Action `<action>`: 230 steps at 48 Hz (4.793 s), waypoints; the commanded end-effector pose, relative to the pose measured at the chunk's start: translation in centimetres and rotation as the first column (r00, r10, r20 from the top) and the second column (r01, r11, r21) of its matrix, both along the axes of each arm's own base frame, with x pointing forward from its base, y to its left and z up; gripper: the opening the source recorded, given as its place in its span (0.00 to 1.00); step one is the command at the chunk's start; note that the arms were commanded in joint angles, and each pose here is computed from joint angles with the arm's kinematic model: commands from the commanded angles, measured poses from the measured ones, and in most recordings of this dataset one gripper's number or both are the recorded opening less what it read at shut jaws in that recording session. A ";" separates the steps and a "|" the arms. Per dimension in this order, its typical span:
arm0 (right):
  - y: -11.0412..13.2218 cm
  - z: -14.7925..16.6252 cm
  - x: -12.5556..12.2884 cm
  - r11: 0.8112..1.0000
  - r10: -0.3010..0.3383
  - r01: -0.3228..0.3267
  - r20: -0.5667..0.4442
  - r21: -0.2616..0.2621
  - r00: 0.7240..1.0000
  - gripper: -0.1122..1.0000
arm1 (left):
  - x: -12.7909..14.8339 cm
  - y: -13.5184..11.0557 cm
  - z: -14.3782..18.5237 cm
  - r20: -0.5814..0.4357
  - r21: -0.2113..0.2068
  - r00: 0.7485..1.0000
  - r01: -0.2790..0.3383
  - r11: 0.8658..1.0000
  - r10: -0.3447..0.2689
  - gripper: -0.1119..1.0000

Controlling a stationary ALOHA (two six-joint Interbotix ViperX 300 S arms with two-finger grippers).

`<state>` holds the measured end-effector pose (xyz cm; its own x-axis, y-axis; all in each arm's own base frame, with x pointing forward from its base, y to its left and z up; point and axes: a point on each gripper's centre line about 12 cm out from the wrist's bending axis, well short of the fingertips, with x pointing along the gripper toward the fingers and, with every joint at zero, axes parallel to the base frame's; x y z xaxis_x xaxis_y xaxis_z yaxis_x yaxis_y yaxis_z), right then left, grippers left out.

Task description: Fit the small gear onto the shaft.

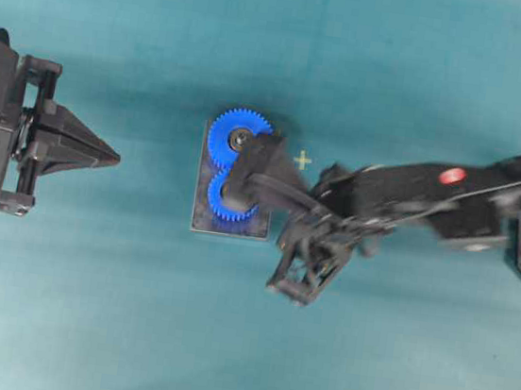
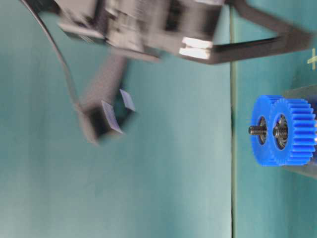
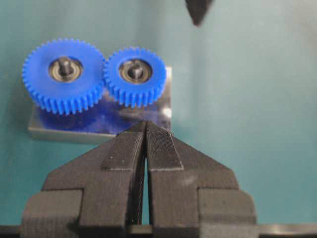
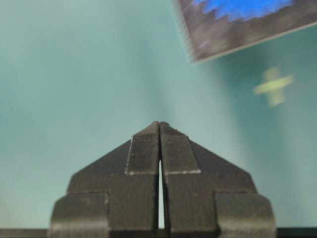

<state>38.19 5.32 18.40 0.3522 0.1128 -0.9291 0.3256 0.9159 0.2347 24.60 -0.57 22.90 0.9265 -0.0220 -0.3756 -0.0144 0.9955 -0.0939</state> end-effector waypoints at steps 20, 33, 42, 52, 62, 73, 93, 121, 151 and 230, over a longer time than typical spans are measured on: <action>-3.3 3.4 -2.6 0.998 -0.035 0.055 0.366 -0.043 0.930 0.09 | 0.4 -0.1 1.1 0.074 0.005 0.997 0.006 1.000 -0.007 0.10; -4.1 3.7 -5.7 0.992 0.027 0.026 0.422 -0.120 0.906 0.09 | 0.4 -0.4 0.8 0.065 0.008 0.998 0.021 1.000 -0.022 0.10; -4.6 4.3 -7.4 0.979 0.108 -0.006 0.488 -0.205 0.866 0.09 | 0.4 -0.4 0.9 0.068 0.007 0.997 0.021 1.000 -0.021 0.10; -4.7 4.1 -8.5 0.978 0.119 -0.003 0.548 -0.207 0.828 0.09 | 0.4 -0.5 0.9 0.069 0.002 0.997 0.021 1.000 -0.021 0.10; -5.1 3.5 -8.7 0.980 0.111 0.011 0.588 -0.200 0.802 0.09 | 0.4 -0.5 0.9 0.075 0.002 0.997 0.021 1.000 -0.021 0.10; -5.2 2.9 -9.1 0.980 0.108 0.012 0.585 -0.198 0.804 0.09 | 0.3 -0.5 1.1 0.081 -0.001 0.997 0.020 1.000 -0.020 0.10; -5.2 2.9 -9.1 0.980 0.112 0.010 0.595 -0.198 0.796 0.09 | 0.2 -0.6 1.1 0.086 0.003 0.996 0.024 1.000 -0.025 0.10; -5.1 2.7 -9.2 0.981 0.112 0.009 0.598 -0.195 0.793 0.09 | -0.1 -0.5 0.8 0.078 0.005 0.997 0.025 1.000 -0.025 0.10; -5.0 2.2 -9.5 0.983 0.113 0.006 0.627 -0.185 0.770 0.09 | -0.2 -0.5 0.8 0.081 0.006 0.996 0.026 1.000 -0.026 0.10; -4.9 0.6 -10.6 0.985 0.109 0.003 0.634 -0.173 0.766 0.09 | -3.1 -0.4 -1.1 0.075 0.001 0.997 0.023 1.000 -0.023 0.10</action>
